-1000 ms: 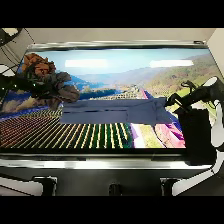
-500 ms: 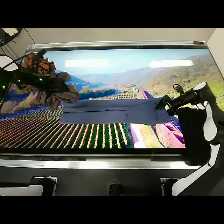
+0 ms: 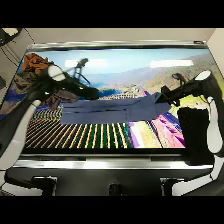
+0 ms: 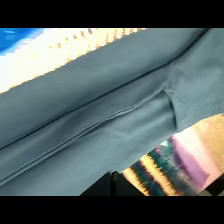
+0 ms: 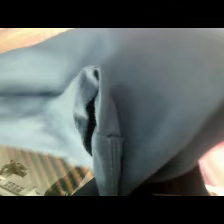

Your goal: Fold the shirts.

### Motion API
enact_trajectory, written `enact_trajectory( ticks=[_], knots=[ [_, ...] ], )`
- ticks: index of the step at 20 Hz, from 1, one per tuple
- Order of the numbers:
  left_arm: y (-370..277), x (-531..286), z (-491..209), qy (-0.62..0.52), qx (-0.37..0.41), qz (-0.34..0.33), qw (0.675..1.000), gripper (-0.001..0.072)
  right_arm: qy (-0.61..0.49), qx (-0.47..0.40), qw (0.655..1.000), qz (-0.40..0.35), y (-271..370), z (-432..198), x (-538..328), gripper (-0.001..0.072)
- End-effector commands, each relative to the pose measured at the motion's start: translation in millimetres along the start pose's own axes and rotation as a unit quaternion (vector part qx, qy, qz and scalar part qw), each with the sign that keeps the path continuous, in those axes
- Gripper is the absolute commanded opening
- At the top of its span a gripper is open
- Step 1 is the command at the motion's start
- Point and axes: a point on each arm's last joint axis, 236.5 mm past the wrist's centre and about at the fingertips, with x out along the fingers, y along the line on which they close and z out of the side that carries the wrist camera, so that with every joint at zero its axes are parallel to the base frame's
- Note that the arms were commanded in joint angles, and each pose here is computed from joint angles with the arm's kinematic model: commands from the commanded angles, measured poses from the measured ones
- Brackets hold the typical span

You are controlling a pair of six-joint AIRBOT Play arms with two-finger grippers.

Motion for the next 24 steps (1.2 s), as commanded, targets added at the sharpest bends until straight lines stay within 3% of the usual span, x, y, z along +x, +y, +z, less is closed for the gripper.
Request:
enact_trajectory(
  ticks=[1, 6, 14, 17, 21, 24],
  knots=[
    [-65, 86, -17, 0.029, -0.008, -0.069, 0.997, 0.0032, -0.019, -0.018, 1.000, -0.012, 33, -30, -52, 0.0031],
    [-133, 151, -26, 0.035, -0.113, -0.192, 0.974, 0.0031, -0.036, -0.040, 0.998, -0.018, 67, -74, -102, 0.0031],
    [-173, 200, -46, 0.058, -0.209, -0.249, 0.944, 0.0031, -0.071, -0.069, 0.995, -0.023, 99, -126, -150, 0.0031],
    [-163, 190, -33, 0.034, -0.172, -0.247, 0.953, 0.0028, -0.078, -0.070, 0.994, -0.022, 100, -124, -151, 0.0030],
    [-75, 105, 0, -0.008, -0.043, -0.103, 0.994, 0.0027, -0.084, -0.094, 0.992, -0.019, 117, -113, -133, 0.0030],
    [-12, -10, 43, -0.096, -0.003, 0.004, 0.995, 0.0028, -0.069, -0.124, 0.990, -0.002, 150, -100, -86, 0.0029]
  ],
)
